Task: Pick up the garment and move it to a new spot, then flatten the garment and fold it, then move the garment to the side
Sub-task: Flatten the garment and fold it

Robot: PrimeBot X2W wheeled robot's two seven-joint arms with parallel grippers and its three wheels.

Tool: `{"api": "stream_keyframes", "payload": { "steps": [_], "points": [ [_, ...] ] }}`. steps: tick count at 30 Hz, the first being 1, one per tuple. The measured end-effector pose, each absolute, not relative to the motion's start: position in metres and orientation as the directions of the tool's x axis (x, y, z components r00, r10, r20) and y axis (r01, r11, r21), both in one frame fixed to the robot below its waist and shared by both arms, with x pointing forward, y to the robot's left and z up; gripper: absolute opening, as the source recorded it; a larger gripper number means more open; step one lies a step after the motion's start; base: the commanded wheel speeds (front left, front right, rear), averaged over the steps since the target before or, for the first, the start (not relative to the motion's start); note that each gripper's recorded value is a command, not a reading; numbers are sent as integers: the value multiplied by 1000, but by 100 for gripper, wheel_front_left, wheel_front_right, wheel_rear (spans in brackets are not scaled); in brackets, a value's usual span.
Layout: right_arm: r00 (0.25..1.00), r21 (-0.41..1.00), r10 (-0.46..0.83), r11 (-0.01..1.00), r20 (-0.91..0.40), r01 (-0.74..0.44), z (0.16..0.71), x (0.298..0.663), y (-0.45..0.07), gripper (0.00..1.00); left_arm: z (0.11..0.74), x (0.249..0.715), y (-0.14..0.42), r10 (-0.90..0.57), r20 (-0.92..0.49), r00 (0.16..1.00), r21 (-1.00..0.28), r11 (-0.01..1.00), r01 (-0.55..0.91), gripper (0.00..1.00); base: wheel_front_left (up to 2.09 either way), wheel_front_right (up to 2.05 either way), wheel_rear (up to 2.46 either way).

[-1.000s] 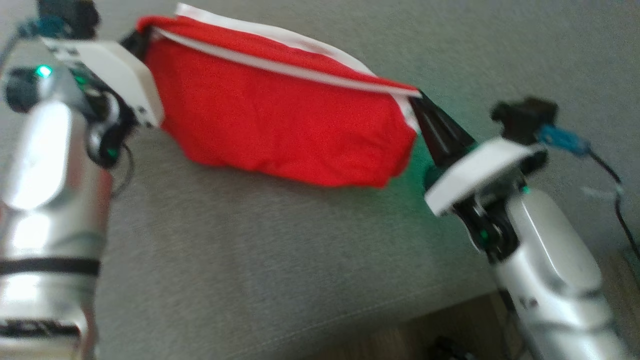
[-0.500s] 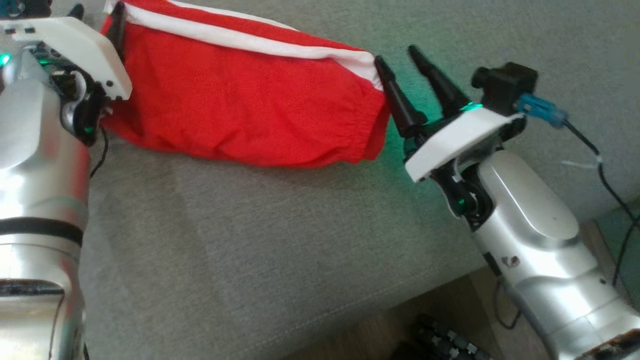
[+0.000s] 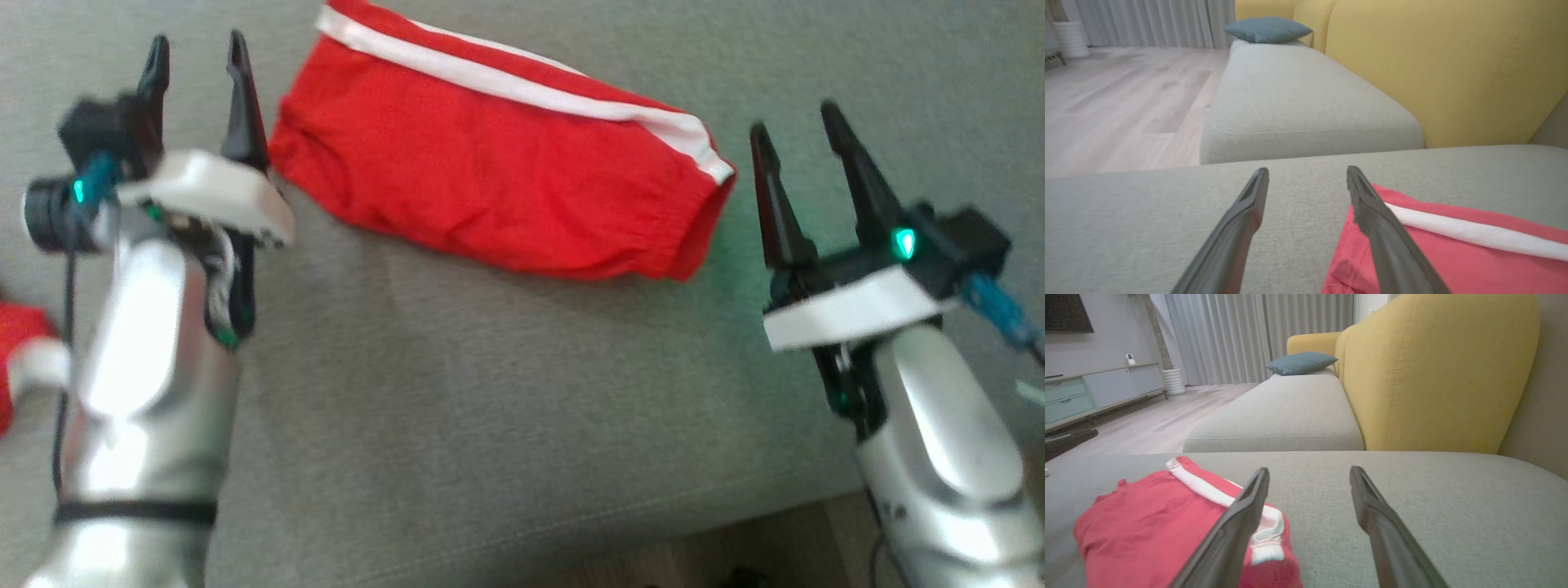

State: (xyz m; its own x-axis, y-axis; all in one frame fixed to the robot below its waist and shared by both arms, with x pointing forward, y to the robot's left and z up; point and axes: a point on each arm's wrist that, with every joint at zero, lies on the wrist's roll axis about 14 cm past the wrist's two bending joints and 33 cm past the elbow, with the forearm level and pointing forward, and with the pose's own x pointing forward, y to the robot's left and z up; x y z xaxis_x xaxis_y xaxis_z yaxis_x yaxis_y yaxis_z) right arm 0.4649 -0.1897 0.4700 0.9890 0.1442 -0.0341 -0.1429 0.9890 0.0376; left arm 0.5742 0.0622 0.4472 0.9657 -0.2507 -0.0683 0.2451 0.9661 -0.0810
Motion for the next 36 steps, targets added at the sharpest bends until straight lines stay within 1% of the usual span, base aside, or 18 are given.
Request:
{"api": "stream_keyframes", "payload": {
  "steps": [3,5,6,8,14,18,31,36],
  "points": [
    [989,43,144,989,-20,-143,472,454,-182,100,468,551,79,-204,9,979,-58,977,205,100,0,0,0],
    [989,50,144,989,-22,-142,475,448,-177,100,473,531,88,-179,28,984,-54,982,180,100,0,0,0],
    [988,51,151,987,-18,-150,479,442,-171,100,473,509,95,-161,29,986,-50,985,162,100,0,0,0],
    [989,55,149,988,-22,-147,481,435,-168,100,471,489,102,-142,21,990,-44,989,143,100,0,0,0],
    [987,62,155,986,-50,-152,483,417,-162,100,469,450,119,-92,4,996,-32,995,93,100,0,0,0],
    [986,63,160,986,-40,-157,490,414,-159,100,473,443,123,-84,11,996,-21,996,85,100,0,0,0],
    [988,74,150,986,-30,-148,497,413,-158,100,477,442,119,-97,22,995,-21,995,97,100,0,0,0],
    [989,77,139,988,-46,-135,491,415,-162,100,471,454,96,-189,-2,982,-32,982,189,100,0,0,0]
  ]
}}
